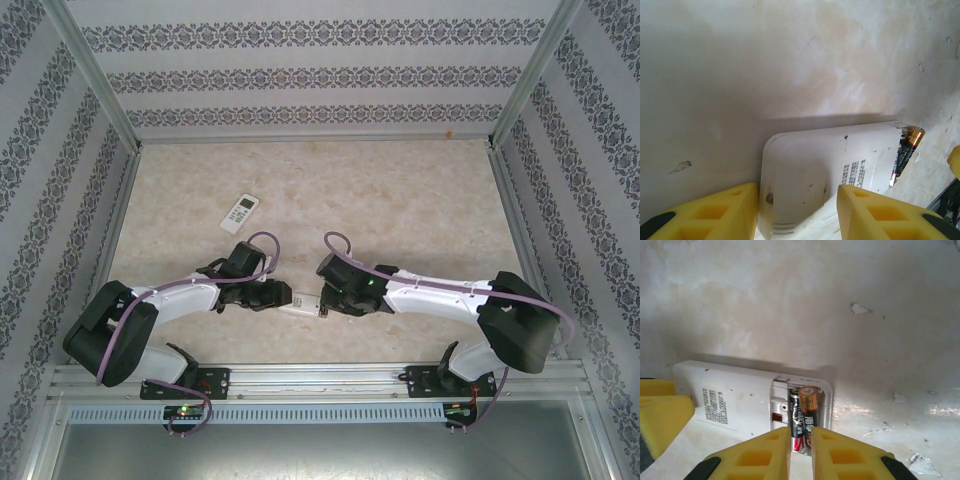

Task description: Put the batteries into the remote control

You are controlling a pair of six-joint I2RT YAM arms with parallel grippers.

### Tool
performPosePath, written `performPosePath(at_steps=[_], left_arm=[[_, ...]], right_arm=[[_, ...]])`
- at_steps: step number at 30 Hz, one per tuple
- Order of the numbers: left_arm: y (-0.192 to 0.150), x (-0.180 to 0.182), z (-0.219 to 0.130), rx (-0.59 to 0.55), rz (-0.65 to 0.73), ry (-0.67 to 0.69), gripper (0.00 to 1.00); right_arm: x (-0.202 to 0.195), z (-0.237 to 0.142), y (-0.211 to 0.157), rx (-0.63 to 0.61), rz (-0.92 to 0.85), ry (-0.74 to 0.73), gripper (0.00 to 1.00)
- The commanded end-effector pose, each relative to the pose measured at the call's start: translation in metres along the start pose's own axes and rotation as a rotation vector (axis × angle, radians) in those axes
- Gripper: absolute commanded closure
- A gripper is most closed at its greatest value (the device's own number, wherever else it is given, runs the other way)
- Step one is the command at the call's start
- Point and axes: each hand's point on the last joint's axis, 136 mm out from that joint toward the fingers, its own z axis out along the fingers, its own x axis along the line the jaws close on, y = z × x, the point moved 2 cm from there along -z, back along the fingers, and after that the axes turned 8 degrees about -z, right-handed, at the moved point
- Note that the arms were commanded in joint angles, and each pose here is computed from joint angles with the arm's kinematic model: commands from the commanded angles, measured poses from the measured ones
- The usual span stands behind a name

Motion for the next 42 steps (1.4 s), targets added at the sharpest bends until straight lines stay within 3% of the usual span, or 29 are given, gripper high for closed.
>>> performPosePath(at_steps=[1, 21, 27, 32, 37, 42], left_arm=[[-0.014, 0.005, 0.004, 0.045, -0.016, 0.014, 0.55], [-0.014, 0.006, 0.007, 0.053, -0.015, 0.010, 0.55], [-0.014, 0.006, 0.008, 0.053, -0.018, 0.008, 0.55], [-0.014, 0.003, 0.010, 0.054, -0.029, -0.021, 0.55], [-0.016, 0.003, 0.012, 0.059, -0.038, -0.034, 0.56], [-0.016, 0.005, 0.010, 0.049, -0.036, -0.024, 0.56]], right_arm=[[0.002, 0.007, 0.001, -0.006, -0.012, -0.026, 0.80], [-0.014, 0.034, -0.016, 0.084, -0.037, -0.109, 0.85], [-0.029, 0.034, -0.035, 0.139, 0.049, -0.154, 0.91], [-0.033, 0.031, -0.047, 0.155, 0.162, -0.160, 0.91], [-0.028, 0.036, -0.046, 0.170, 0.162, -0.153, 0.90], [-0.017, 0.012, -0.032, 0.078, 0.110, -0.131, 0.91]])
